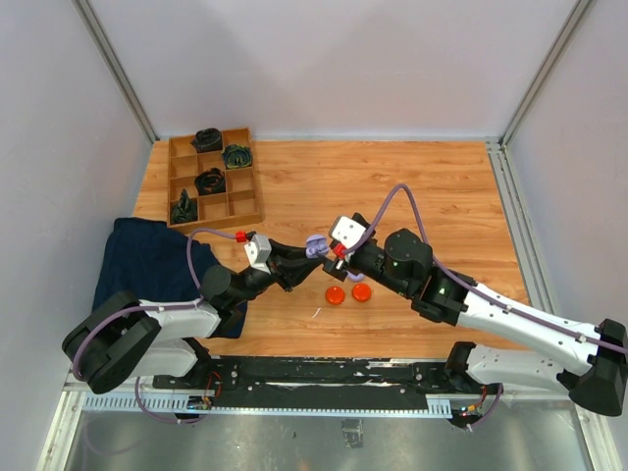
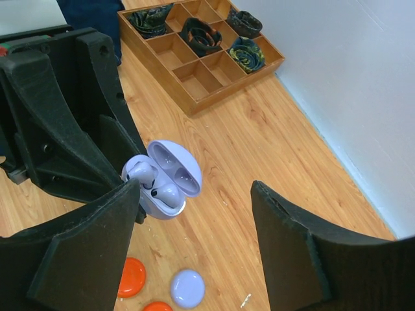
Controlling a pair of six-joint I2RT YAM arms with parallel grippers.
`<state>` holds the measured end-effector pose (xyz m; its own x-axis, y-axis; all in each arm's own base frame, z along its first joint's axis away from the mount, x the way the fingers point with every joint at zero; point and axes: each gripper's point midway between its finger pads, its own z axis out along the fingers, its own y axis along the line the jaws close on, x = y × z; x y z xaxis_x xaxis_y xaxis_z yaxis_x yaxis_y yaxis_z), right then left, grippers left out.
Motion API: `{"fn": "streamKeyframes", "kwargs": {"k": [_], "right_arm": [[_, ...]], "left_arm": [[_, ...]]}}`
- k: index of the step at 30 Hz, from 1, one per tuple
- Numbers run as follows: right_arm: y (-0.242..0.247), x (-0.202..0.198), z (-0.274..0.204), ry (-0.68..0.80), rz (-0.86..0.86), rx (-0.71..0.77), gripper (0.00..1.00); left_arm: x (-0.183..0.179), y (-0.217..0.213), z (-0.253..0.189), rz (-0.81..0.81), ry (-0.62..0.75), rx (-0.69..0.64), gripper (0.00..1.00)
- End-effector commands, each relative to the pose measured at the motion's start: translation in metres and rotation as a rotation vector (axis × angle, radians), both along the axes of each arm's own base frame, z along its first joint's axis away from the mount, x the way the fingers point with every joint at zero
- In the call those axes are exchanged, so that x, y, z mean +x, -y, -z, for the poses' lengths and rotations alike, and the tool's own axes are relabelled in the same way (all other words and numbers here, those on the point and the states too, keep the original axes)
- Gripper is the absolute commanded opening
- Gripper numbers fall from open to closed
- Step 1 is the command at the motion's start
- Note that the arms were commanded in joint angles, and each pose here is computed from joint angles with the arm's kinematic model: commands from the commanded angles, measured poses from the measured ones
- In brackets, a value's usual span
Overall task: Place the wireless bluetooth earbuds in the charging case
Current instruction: Place the earbud in the charging case.
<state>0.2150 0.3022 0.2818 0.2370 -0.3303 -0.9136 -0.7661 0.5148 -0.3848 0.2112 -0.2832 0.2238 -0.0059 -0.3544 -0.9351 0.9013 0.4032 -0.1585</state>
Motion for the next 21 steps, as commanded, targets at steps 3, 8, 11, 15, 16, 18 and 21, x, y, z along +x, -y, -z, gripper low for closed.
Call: {"fn": "streamKeyframes", "kwargs": {"k": [3,8,11,15,16,18,21], "right_arm": [[-0.014,-0.007,-0.024,-0.01,-0.047,0.075,0.71],[-0.015,-0.004,-0.025,-0.022,-0.035,0.067,0.73],[-0.013,-0.004,-0.026,-0.026,-0.028,0.047,0.74],[-0.008,-0.008,-0.025,-0.058,-0.068,0.009,0.76],[-0.008,-0.01,-0.027,-0.069,-0.09,0.002,0.76],[-0.005,-0.015,-0.026,-0.099,-0.147,-0.021,0.78],[-0.003,-0.025,-0.019,-0.169,-0.257,-0.05,0.79]], "left_arm": [[-0.005,-0.002,-0.011,0.012,0.063,-0.013,0.0],[-0.006,-0.002,-0.009,0.016,0.067,0.002,0.0],[-0.006,-0.002,-0.006,0.017,0.066,0.011,0.0],[-0.009,0.0,-0.003,0.032,0.075,0.031,0.0],[-0.009,0.0,-0.002,0.036,0.078,0.036,0.0],[-0.011,0.002,-0.001,0.051,0.086,0.044,0.0],[-0.015,0.004,0.0,0.077,0.107,0.064,0.0]]}}
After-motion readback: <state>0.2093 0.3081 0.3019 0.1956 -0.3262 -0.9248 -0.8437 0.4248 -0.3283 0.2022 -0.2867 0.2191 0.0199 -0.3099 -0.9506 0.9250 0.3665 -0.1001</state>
